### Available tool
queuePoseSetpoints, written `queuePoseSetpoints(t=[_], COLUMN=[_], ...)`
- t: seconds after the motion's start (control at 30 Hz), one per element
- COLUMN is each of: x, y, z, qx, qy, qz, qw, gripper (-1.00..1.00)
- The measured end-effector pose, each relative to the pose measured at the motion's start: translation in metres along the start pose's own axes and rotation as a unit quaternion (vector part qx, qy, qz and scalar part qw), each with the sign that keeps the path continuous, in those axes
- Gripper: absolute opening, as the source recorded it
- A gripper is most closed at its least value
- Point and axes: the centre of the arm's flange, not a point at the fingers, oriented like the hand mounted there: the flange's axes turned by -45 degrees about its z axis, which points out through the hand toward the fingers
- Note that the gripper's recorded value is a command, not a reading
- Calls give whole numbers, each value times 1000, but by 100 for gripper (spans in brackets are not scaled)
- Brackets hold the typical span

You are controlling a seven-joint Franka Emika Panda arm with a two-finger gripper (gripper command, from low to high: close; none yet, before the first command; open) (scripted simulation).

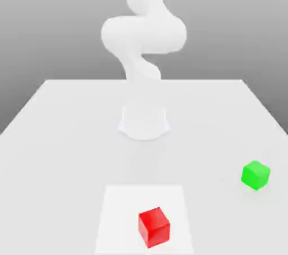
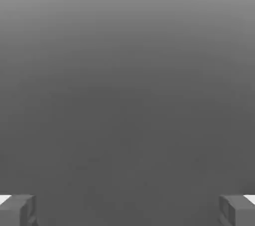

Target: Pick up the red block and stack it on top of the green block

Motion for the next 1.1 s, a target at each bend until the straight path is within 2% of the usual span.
queuePoseSetpoints(t=[0.2,0.43,0.67,0.9,1.07,1.1], x=[-20,-73,-150,-238,-282,-291], y=[-7,-4,1,-5,-5,-4], z=[114,232,326,390,432,441], qx=[-53,-107,-152,-187,-192,-192], qy=[-75,-152,-223,-291,-301,-301], qz=[103,218,332,442,462,461], qw=[990,958,904,827,812,812], gripper=[0,0,0,0,0,-100])
